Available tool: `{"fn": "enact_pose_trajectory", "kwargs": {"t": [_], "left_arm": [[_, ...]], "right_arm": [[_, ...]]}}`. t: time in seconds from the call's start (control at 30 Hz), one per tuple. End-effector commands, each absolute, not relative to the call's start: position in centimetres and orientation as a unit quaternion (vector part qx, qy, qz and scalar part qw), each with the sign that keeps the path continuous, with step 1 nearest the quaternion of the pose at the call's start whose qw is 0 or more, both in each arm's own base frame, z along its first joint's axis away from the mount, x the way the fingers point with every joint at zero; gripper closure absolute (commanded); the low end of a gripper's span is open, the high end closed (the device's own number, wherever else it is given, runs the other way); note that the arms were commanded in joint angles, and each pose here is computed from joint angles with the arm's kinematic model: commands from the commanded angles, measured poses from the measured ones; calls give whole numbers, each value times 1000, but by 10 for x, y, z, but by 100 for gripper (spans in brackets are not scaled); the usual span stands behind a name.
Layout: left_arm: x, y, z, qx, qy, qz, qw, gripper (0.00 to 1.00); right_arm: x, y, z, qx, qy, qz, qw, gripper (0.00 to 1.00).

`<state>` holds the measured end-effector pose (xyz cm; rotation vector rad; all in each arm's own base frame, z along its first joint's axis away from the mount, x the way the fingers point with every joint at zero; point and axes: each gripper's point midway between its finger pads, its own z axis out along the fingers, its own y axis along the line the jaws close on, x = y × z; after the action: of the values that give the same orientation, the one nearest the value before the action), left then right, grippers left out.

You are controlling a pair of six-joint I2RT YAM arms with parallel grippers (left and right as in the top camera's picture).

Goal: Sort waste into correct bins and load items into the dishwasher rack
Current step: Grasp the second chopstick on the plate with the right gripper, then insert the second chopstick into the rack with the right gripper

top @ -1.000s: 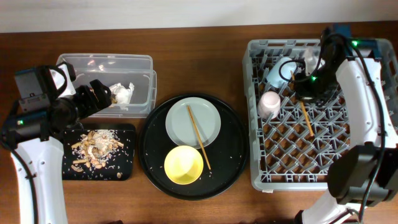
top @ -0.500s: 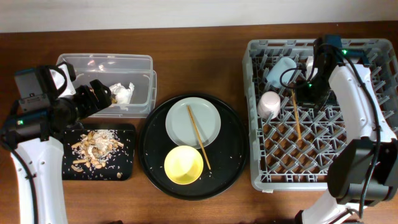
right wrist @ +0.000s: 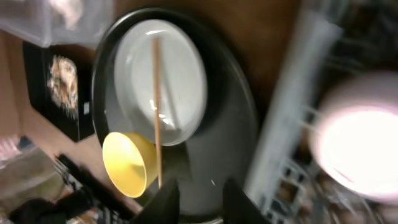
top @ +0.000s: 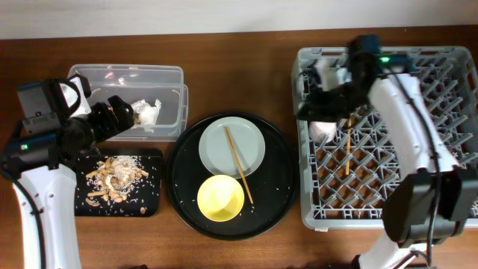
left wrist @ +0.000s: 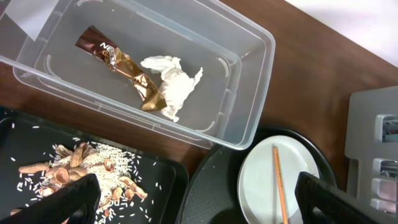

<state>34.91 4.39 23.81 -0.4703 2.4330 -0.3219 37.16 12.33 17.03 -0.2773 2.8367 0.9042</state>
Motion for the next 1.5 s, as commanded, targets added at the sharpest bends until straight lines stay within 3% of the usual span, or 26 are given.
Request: {"fn": "enact_pose_trajectory", "kwargs": {"t": [0.0,0.1,0.2,0.37,0.57,0.63,0.7,0.8,0.87,0.97,1.13,1.3,1.47], "left_arm": [[350,46,248,-176,920,-117,330,1],[350,46,248,-176,920,-117,330,1],[350,46,248,-176,920,-117,330,1],[350,46,248,-176,920,-117,330,1],[350,46,248,-176,920,-117,330,1],[350,46,248,-176,920,-117,330,0],[350,46,248,-176,920,-117,330,1],[350,46,248,-176,920,-117,330,0],[350,46,248,-176,920,-117,330,1],[350,46,248,-176,920,-117,330,1],[350,46,248,-176,920,-117,330,1],[350,46,248,-176,920,-117,330,1],[350,46,248,-176,920,-117,330,1]], "right_arm": [[366,170,171,-173,940,280,88,69],[350,226,157,-254,935,231,89,64],[346,248,124,-239,959,133,82,64],[335,284,72,-270,954,117,48,63],[331,281,10,-257,962,96,-11,63],[330,281,4,-256,962,94,-17,69],[331,281,4,-256,962,94,-15,89],[330,283,17,-255,961,104,-20,96],[342,282,61,-251,962,107,8,96],[364,239,120,-219,972,65,50,96],[362,70,180,-79,996,-25,32,96],[342,-24,168,34,999,-29,-28,96],[353,-42,119,48,998,-28,-16,96]]}}
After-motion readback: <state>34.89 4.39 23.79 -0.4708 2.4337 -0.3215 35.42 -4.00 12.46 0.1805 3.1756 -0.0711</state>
